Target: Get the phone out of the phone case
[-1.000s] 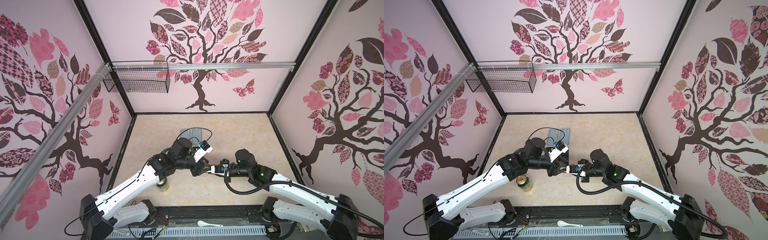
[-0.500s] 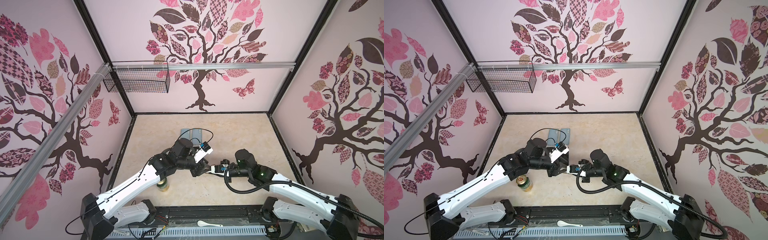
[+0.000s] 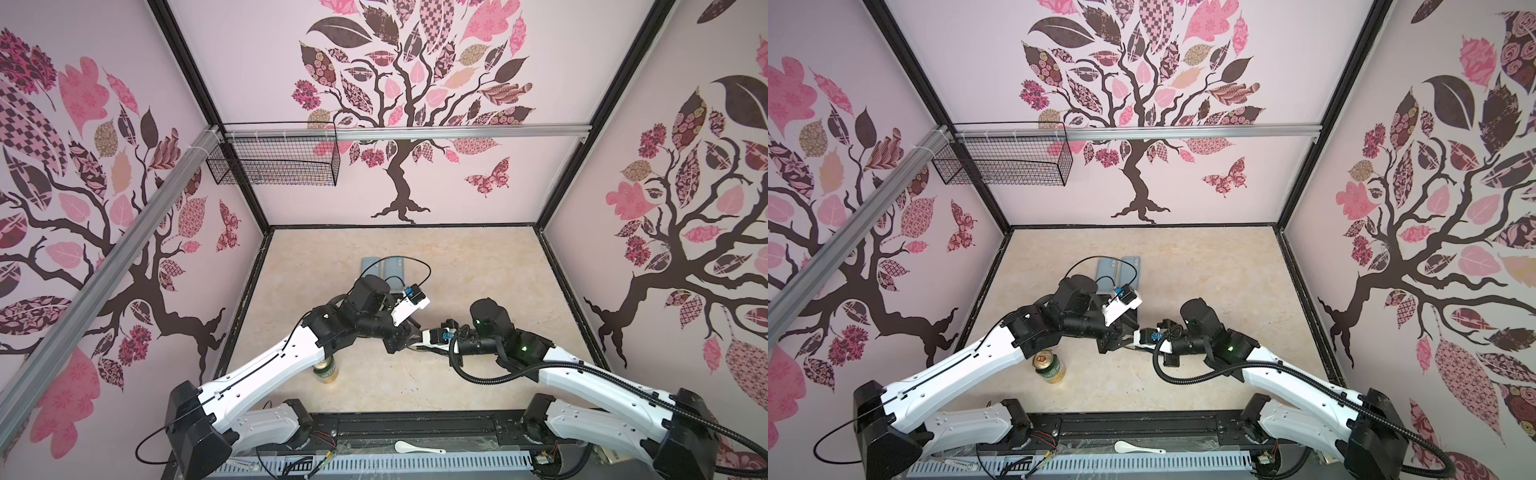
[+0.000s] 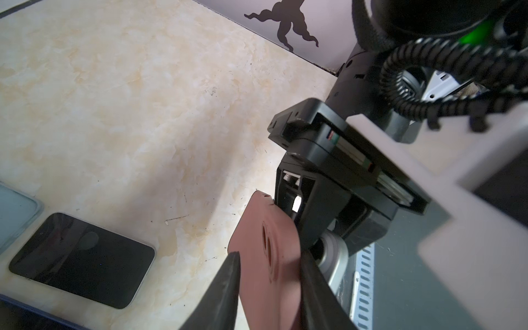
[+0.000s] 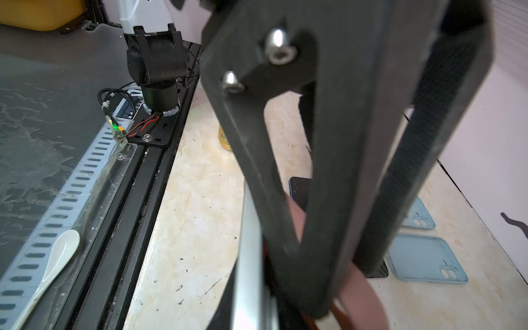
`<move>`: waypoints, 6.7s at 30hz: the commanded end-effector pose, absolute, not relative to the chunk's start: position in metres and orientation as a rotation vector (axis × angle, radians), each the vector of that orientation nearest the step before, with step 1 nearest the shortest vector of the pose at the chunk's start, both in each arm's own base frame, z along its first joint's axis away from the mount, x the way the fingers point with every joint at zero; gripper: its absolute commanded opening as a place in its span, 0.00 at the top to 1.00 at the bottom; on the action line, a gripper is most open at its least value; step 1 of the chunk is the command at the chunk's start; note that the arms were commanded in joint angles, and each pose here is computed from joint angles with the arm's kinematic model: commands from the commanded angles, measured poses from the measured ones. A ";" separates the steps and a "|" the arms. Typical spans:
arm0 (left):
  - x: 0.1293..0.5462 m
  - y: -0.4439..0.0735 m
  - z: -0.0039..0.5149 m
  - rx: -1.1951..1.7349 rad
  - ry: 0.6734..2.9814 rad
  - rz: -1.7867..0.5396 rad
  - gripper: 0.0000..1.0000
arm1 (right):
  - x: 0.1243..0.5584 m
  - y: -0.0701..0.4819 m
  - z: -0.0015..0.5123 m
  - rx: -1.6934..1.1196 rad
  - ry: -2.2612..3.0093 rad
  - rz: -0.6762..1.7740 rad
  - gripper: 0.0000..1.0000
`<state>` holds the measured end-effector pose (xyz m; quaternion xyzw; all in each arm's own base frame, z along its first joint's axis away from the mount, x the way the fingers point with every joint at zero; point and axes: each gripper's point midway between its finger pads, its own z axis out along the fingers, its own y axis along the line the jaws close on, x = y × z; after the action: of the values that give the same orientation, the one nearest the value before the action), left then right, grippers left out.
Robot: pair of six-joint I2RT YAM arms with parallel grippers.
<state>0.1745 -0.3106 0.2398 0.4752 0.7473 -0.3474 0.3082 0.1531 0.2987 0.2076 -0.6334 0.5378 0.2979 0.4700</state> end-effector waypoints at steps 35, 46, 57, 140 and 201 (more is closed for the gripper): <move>0.247 -0.202 0.275 0.667 2.042 -0.443 1.00 | 0.195 0.299 0.221 -1.155 1.674 0.788 1.00; 0.247 -0.185 0.267 0.611 2.076 -0.401 1.00 | 0.236 0.296 0.171 -0.872 2.216 0.727 1.00; 0.261 -0.165 0.266 0.497 2.098 -0.456 1.00 | 0.256 0.310 0.163 -0.625 2.624 0.668 1.00; 0.257 -0.190 0.245 0.617 2.192 -0.641 1.00 | 0.392 0.233 0.019 0.063 2.993 1.192 0.65; 0.292 -0.078 0.243 -0.145 2.036 -0.907 1.00 | 0.366 0.263 0.012 -0.328 2.906 0.117 0.11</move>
<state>0.2925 -0.0774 0.2450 -0.0629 0.8223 -0.3606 0.4357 0.3678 0.2652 0.0245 -0.1050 0.9843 0.0673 0.1245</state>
